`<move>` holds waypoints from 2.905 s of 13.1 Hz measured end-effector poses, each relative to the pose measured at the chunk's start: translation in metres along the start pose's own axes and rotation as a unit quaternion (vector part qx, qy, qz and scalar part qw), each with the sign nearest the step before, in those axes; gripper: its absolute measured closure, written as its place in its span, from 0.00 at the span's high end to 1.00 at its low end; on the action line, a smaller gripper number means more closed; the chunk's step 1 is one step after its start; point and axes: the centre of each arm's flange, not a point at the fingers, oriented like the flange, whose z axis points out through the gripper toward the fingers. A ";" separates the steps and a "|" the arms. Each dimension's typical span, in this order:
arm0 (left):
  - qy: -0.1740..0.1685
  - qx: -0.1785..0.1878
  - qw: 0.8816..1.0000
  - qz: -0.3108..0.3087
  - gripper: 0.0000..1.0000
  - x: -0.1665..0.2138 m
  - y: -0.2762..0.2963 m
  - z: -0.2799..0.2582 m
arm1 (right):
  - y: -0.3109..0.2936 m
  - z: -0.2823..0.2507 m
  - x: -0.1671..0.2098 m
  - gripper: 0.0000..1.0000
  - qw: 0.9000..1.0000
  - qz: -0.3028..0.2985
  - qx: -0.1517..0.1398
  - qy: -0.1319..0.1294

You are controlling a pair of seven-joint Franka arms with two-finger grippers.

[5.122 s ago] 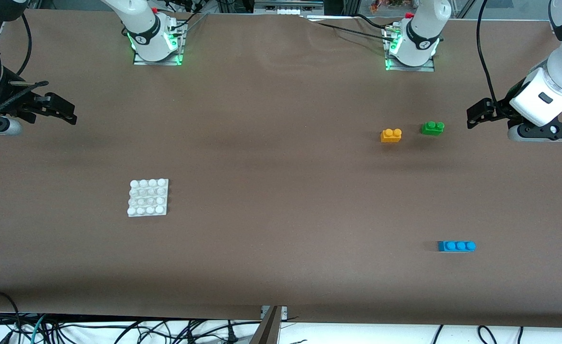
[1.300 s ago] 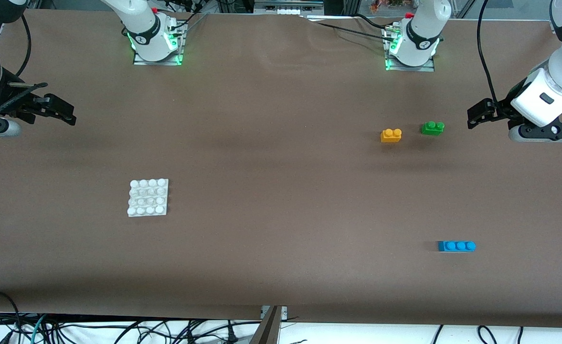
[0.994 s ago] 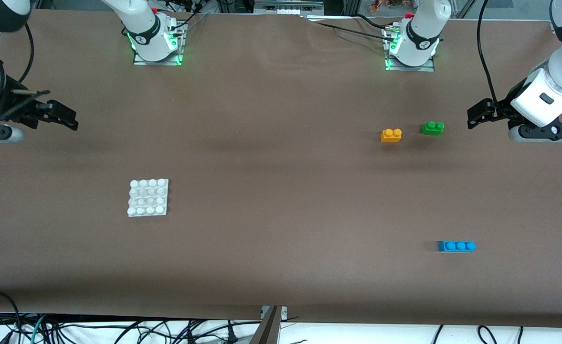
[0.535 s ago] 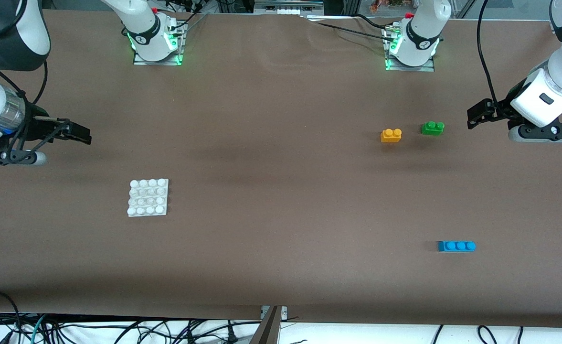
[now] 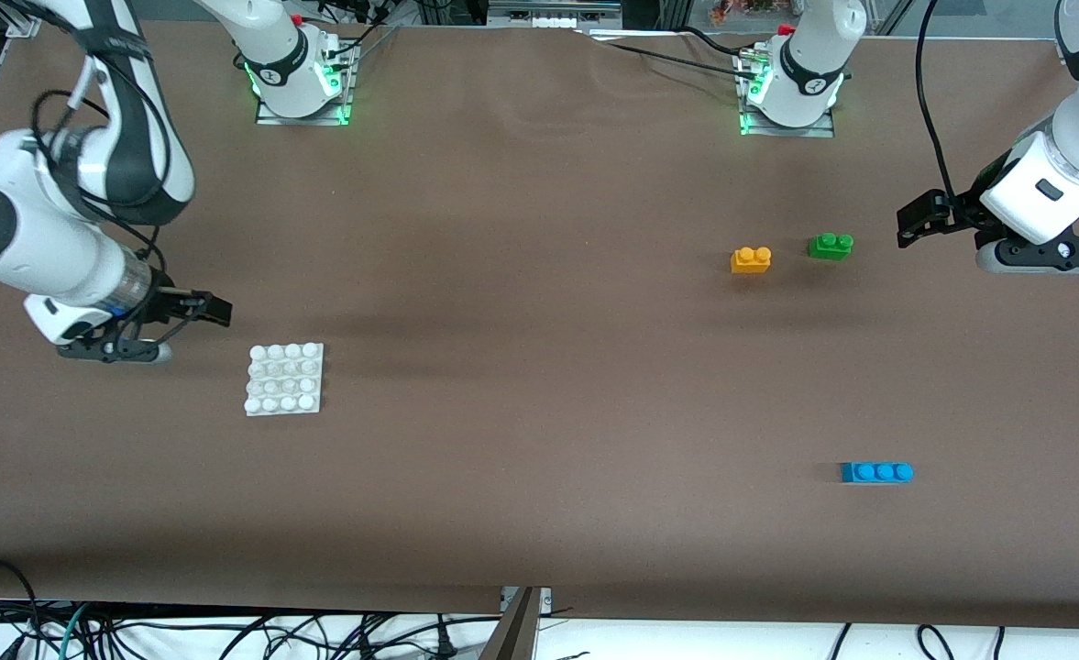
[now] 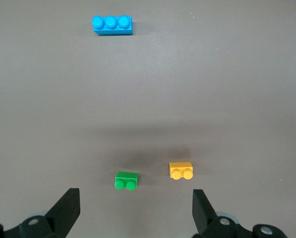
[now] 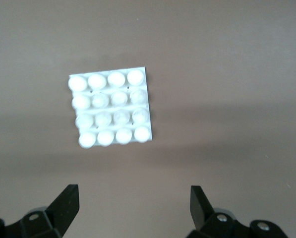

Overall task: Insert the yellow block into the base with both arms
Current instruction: 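Move the right gripper toward the white base plate, then lower the right gripper and grasp the white base plate's edge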

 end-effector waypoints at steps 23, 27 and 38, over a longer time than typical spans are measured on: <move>0.000 0.000 1.000 0.000 1.00 0.000 0.000 0.000 | 0.002 0.145 0.035 0.99 0.997 0.053 0.025 0.040; 0.000 0.000 1.000 0.000 1.00 0.000 0.000 0.000 | -0.003 0.162 0.037 0.99 0.997 0.050 0.023 0.051; 0.000 0.000 1.000 0.000 1.00 0.000 0.000 0.000 | -0.023 0.163 0.037 0.99 0.998 0.022 0.023 0.055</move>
